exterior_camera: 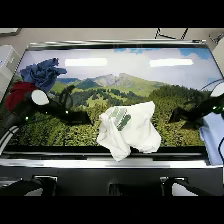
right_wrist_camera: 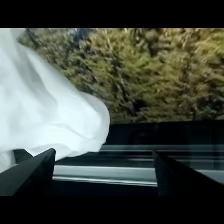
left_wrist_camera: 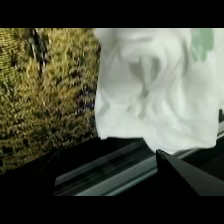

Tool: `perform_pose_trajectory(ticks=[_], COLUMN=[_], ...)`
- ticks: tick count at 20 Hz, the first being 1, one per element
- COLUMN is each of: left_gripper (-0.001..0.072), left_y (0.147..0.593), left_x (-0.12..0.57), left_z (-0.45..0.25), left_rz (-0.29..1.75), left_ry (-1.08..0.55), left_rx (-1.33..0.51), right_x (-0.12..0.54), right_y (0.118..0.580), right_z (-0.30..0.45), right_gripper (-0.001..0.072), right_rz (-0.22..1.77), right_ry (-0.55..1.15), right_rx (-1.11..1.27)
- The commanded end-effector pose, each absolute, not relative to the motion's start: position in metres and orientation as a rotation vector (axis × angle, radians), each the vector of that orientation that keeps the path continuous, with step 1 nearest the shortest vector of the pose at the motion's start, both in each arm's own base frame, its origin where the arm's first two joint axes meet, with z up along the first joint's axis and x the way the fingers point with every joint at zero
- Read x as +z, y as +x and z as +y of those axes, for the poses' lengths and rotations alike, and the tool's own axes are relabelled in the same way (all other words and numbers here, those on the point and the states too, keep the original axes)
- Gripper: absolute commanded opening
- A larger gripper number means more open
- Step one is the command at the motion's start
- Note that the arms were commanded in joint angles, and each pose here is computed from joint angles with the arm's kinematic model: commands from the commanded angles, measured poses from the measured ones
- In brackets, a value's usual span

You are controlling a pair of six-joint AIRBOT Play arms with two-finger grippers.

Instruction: Fold the clothes and pants, and hang the long-sleeved shirts on hangers.

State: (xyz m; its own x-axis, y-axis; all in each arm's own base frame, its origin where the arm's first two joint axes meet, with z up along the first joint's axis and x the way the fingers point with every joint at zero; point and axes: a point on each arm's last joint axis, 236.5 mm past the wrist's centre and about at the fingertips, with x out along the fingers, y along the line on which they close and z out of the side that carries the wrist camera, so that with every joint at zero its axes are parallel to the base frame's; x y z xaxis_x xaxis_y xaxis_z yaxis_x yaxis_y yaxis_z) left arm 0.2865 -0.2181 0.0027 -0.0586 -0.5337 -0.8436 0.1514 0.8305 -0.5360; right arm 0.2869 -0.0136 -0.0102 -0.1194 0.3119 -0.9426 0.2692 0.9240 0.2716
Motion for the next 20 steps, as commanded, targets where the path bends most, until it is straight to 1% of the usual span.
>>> perform_pose_trajectory(ticks=[1,2,4,7,10,15,16,17,19,20], left_gripper=[0.0715,0.0715,0.0714,0.0714,0.0714,0.0707,0.0609,0.0532,0.0464,0.0316], left_y=[0.221,0.207,0.185,0.164,0.157,0.155,0.154,0.155,0.163,0.167], left_x=[-0.036,-0.043,-0.05,-0.061,-0.073,-0.094,-0.096,-0.098,-0.099,-0.099], left_z=[-0.257,-0.278,-0.307,-0.333,-0.354,-0.38,-0.384,-0.386,-0.39,-0.391], left_rz=[1.658,1.655,1.644,1.644,1.659,1.655,1.645,1.629,1.592,1.579], left_ry=[-0.469,-0.524,-0.575,-0.54,-0.596,-0.695,-0.699,-0.702,-0.73,-0.744], left_rx=[-0.689,-0.724,-0.757,-0.767,-0.73,-0.646,-0.636,-0.626,-0.595,-0.579], right_x=[-0.057,-0.064,-0.075,-0.082,-0.084,-0.097,-0.098,-0.099,-0.103,-0.106], right_y=[0.238,0.235,0.233,0.24,0.246,0.241,0.239,0.239,0.239,0.24], right_z=[0.006,0.011,0.017,0.028,0.042,0.043,0.044,0.045,0.048,0.051], right_gripper=[0.0709,0.0709,0.0709,0.0709,0.0708,0.0709,0.0708,0.0708,0.0707,0.0703], right_rz=[1.858,1.86,1.848,1.802,1.761,1.765,1.769,1.769,1.758,1.749], right_ry=[0.496,0.513,0.547,0.602,0.658,0.667,0.67,0.675,0.696,0.714], right_rx=[0.085,0.091,0.09,0.113,0.154,0.147,0.145,0.152,0.147,0.141])
